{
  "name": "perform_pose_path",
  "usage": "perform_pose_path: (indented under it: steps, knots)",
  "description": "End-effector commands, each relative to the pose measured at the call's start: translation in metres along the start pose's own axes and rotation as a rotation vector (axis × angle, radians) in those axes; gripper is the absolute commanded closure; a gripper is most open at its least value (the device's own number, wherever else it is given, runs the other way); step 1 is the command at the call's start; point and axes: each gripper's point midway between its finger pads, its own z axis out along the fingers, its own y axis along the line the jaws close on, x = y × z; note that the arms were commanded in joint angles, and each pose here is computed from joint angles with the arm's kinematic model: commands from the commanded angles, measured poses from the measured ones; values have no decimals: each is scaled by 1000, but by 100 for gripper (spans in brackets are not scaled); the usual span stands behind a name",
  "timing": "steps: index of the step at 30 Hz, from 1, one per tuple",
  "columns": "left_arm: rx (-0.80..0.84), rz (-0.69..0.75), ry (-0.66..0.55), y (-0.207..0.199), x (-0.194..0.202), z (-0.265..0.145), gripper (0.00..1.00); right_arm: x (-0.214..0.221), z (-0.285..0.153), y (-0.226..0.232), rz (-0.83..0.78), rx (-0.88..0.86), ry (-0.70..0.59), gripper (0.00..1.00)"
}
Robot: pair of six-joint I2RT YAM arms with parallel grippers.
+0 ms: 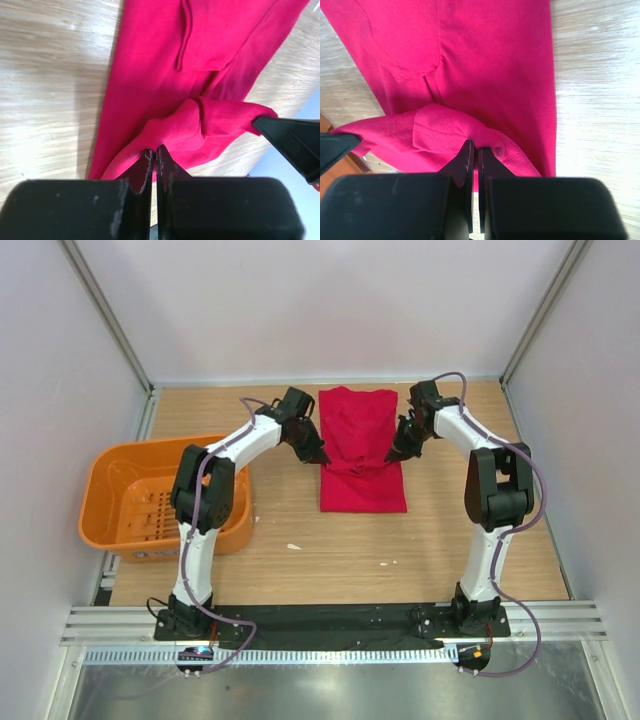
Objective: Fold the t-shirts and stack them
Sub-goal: Fold the tshirt
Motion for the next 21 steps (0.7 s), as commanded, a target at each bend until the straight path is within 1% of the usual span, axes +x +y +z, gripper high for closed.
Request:
perform_pose_path:
  steps: [1, 11, 21]
  knots:
    - [50, 17, 7, -13, -5, -3, 100, -12, -8, 7, -14, -32, -23, 99]
    - [57, 9, 16, -13, -13, 5, 100, -25, -4, 4, 5, -35, -28, 99]
    - [40, 4, 33, -4, -17, 14, 99, -29, 2, 2, 16, -37, -19, 99]
